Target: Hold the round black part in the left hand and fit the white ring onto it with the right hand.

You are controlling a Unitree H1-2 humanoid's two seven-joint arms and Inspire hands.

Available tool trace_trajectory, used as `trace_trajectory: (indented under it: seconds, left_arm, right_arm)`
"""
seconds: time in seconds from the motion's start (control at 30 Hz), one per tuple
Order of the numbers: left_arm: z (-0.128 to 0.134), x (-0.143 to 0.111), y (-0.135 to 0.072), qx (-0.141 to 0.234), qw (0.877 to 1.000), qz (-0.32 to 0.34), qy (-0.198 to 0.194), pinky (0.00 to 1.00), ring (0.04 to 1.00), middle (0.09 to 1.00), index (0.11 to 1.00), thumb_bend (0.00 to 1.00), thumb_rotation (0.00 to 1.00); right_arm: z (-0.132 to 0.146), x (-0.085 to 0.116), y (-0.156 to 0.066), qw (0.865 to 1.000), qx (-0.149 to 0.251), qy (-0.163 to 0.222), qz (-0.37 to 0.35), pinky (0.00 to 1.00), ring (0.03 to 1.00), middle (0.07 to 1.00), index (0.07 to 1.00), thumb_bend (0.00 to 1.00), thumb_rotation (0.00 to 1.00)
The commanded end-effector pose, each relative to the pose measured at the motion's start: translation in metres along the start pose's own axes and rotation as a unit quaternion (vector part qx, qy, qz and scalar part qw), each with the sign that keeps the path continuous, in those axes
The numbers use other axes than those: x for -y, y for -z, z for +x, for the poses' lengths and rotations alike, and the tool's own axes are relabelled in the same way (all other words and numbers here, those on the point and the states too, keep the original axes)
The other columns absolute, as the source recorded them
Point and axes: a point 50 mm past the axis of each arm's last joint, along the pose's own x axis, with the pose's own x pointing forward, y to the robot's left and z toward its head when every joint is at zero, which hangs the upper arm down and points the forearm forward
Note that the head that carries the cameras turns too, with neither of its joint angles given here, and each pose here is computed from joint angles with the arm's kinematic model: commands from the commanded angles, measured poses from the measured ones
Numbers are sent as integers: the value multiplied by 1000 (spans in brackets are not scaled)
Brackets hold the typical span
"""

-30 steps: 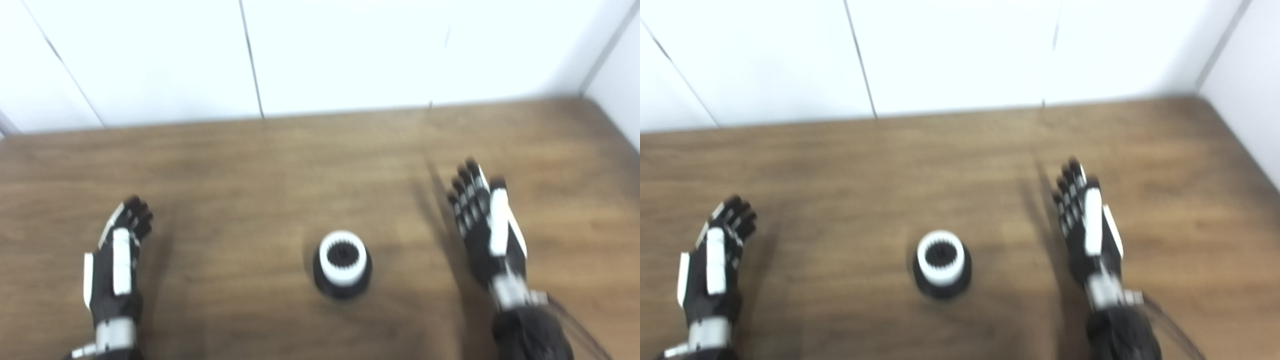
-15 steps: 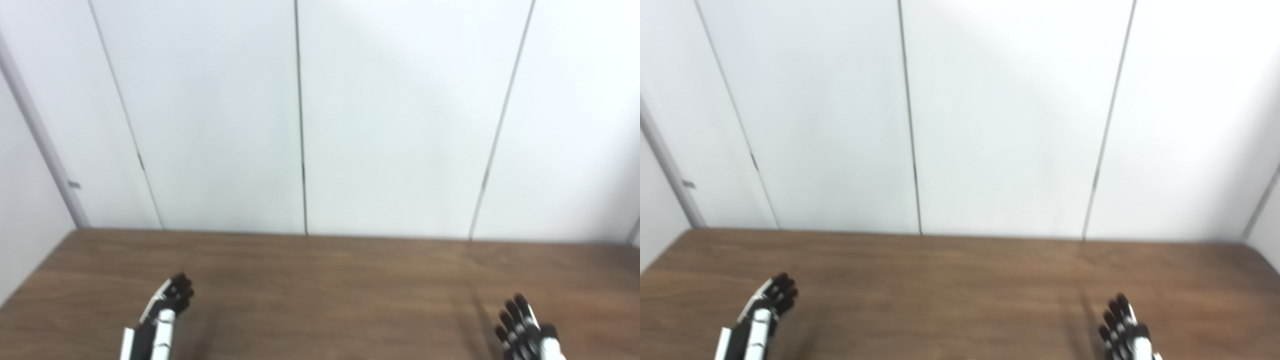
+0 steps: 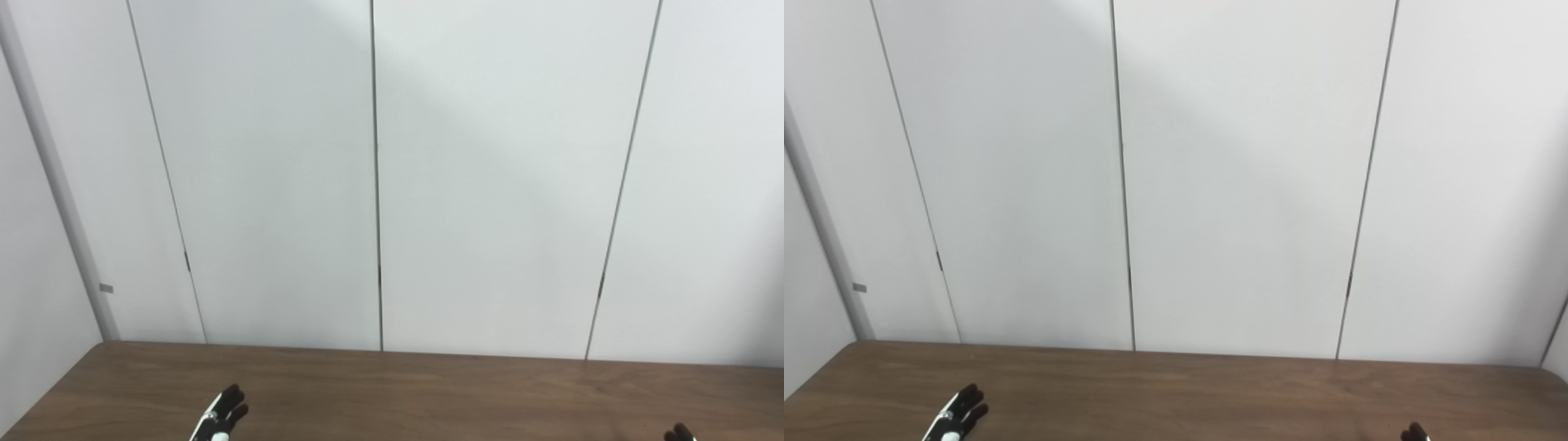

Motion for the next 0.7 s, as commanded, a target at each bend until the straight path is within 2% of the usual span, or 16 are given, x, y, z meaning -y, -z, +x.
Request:
trace_trajectory:
  seconds: [0.0,0.13,0.23,0.43,0.67]
  left_arm:
    - [-26,0,29,-75,997,-35,5,996,932,939,928,198,872]
    - [-27,-2,28,-103,992,-66,17,1000,993,992,978,308,939]
    - [-28,-4,27,-115,990,-81,18,1000,1000,999,983,336,938]
    - [-29,-6,22,-143,986,-80,29,1000,1000,1000,1000,308,995]
    - [-32,-9,13,-172,982,-67,34,1000,1000,1000,1000,297,1000]
  right_arm:
    - [-15,-7,22,999,-26,8,16,1000,1000,1000,1000,479,1000]
    - [-17,-7,21,1000,-23,5,14,1000,1000,1000,1000,491,1000]
    - [-18,-7,20,1000,-20,5,13,1000,1000,1000,1000,501,1000]
    - [-21,-8,18,1000,-13,2,5,1000,1000,1000,1000,482,1000]
    - [-26,-10,11,1000,-6,0,-2,1000,1000,1000,1000,501,1000]
